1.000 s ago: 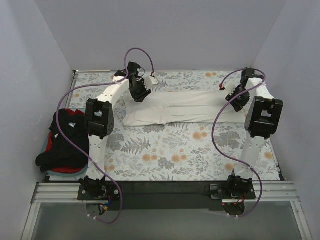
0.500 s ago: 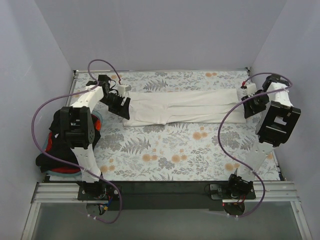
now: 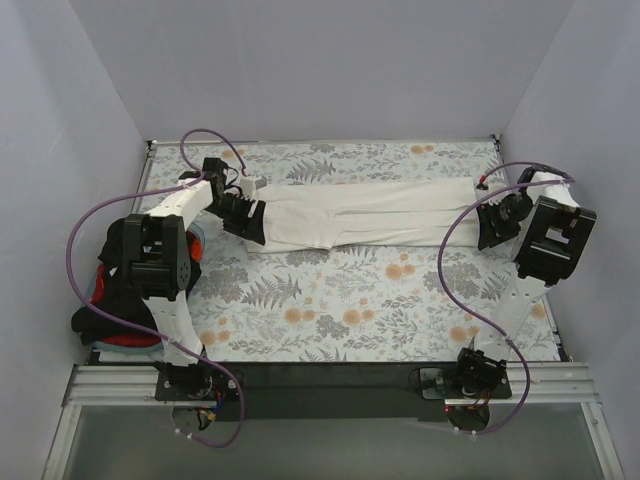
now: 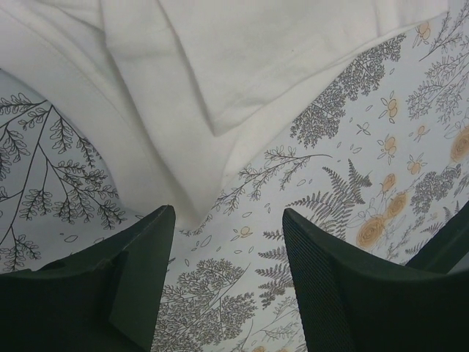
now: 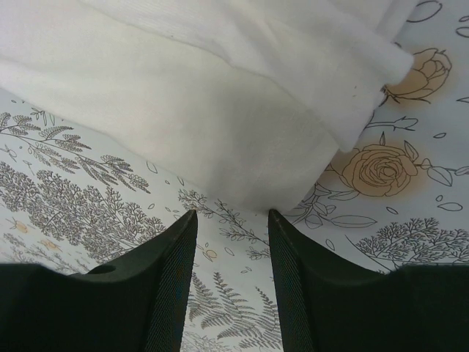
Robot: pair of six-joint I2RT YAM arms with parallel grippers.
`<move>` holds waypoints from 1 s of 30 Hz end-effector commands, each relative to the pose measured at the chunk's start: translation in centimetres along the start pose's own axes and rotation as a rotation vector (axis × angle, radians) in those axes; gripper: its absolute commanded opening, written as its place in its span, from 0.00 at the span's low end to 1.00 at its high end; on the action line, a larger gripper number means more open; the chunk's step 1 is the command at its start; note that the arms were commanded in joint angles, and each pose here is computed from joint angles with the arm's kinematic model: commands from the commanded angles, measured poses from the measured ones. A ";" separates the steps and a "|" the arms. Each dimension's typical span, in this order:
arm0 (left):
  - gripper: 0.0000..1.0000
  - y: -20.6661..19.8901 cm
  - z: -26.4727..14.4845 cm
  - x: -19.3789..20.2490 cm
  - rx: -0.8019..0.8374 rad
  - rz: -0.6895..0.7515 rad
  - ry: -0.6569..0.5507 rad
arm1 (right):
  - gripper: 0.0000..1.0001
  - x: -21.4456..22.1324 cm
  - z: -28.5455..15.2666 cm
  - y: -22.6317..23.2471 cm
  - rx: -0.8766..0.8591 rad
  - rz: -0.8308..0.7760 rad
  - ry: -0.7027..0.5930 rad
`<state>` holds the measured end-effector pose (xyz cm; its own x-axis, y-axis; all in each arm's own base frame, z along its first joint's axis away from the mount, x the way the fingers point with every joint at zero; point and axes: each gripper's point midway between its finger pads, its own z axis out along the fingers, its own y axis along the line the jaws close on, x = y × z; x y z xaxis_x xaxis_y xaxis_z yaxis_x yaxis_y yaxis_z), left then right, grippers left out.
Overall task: Fold and stack the t-shirts
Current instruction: Fold the tshirt
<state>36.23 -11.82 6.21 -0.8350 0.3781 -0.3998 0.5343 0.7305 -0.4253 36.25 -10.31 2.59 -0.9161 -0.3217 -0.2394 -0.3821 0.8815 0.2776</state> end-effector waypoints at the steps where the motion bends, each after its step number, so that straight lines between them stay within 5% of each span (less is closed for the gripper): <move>1: 0.59 0.1 -0.1 -0.7 0.001 0.006 -0.033 | 0.50 -1.2 -0.7 -0.7 0.022 0.021 -0.042; 4: 0.59 0.3 0.3 -0.3 0.000 -0.004 -0.018 | 0.56 -1.7 -1.6 -1.5 0.047 0.031 -0.065; 6: 0.60 0.3 0.5 -0.2 0.005 -0.007 -0.012 | 0.69 -2.0 -2.1 -2.1 0.057 0.042 -0.080; 10: 0.61 0.3 0.6 -0.2 0.007 -0.009 -0.011 | 0.70 -2.6 -2.4 -2.8 0.063 0.052 -0.097; 16: 0.59 -0.1 1.1 0.1 0.041 -0.023 -0.001 | 0.54 -2.6 -1.1 -2.8 0.027 0.077 -0.090; 26: 0.52 0.0 1.6 0.8 0.047 -0.032 0.024 | 0.48 -2.9 0.1 -1.4 -0.056 0.112 -0.102; 30: 0.50 0.2 1.8 1.1 0.044 -0.039 0.032 | 0.37 -3.0 0.1 -1.5 -0.054 0.104 -0.104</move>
<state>35.93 -12.01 4.53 -0.8576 0.3686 -0.3587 0.5059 0.7306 -0.4586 39.24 -11.35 2.61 -0.9351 -0.1980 -0.2939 -0.2916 0.9011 0.3208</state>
